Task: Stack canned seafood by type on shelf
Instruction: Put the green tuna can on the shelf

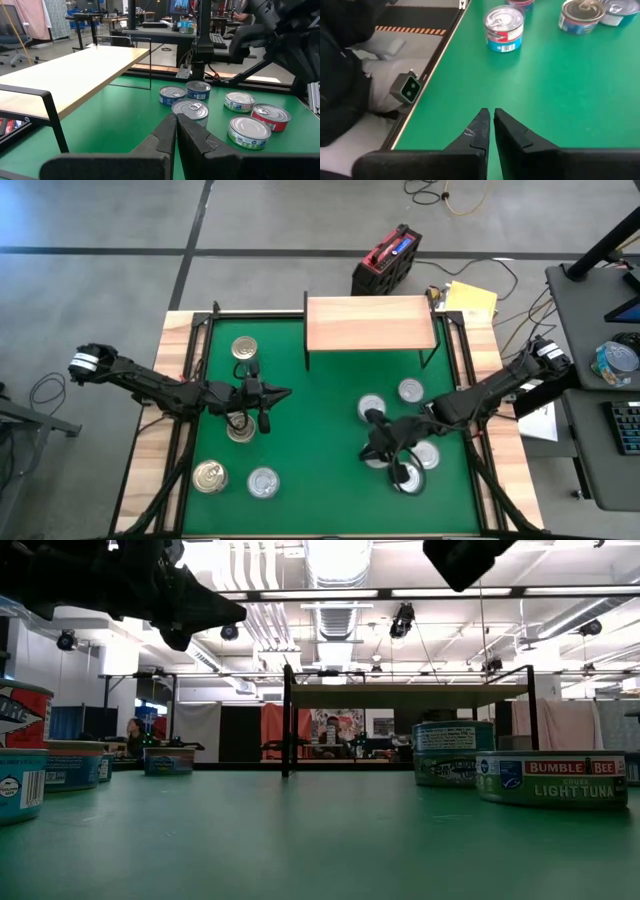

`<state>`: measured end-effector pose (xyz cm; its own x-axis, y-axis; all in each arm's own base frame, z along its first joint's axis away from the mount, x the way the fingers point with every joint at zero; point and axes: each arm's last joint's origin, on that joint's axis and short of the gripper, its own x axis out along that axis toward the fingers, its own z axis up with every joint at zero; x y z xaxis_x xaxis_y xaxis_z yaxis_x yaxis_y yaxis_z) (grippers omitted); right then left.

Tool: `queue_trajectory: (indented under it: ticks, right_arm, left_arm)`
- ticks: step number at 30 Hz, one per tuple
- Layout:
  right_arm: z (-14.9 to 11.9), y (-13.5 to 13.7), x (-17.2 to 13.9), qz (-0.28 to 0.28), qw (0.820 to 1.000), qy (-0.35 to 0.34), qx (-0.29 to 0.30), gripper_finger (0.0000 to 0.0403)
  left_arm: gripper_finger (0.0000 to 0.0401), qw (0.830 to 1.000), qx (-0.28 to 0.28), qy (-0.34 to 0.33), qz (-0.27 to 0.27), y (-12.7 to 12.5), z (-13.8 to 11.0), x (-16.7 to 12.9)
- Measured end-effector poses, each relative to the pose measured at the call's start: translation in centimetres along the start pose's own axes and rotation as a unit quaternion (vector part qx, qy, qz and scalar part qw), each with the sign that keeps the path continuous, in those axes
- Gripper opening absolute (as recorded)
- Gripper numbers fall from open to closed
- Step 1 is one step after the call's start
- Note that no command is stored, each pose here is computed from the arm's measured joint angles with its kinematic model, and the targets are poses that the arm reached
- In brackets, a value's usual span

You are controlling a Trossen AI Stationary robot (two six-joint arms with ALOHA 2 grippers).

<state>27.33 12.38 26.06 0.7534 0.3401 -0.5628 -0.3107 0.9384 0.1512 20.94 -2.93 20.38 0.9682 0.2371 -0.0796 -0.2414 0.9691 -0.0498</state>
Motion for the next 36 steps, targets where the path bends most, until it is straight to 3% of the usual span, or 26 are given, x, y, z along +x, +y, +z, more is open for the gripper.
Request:
queue_trajectory:
  ticks: [5,10,16,20,25,36]
  right_arm:
    - [-0.5,-0.2,0.3,-0.036,0.998,0.007,-0.055,0.0079]
    - [-2.6,-0.5,1.5,-0.116,0.985,0.087,-0.095,0.0148]
    - [-3.5,-0.6,1.3,-0.124,0.983,0.131,0.038,0.0192]
    - [-4.9,0.4,1.1,-0.132,0.976,0.164,0.063,0.0155]
    - [-6.4,1.7,1.6,-0.135,0.98,0.14,0.033,0.0028]
    - [-11.7,0.8,2.8,-0.135,0.986,0.049,0.08,0.0009]
  left_arm:
    - [0.0,1.0,0.0,0.001,0.0,0.0,0.0,0.0]
    - [0.0,1.0,0.001,0.002,0.0,0.0,0.0,0.0]
    - [0.0,1.0,0.005,0.003,0.0,0.0,-0.1,0.0]
    - [0.0,1.0,0.007,0.003,0.0,0.0,-0.1,0.0]
    - [0.0,1.0,0.007,0.003,0.0,0.0,-0.1,0.0]
    - [0.0,1.0,0.005,0.002,0.0,0.0,0.0,0.0]
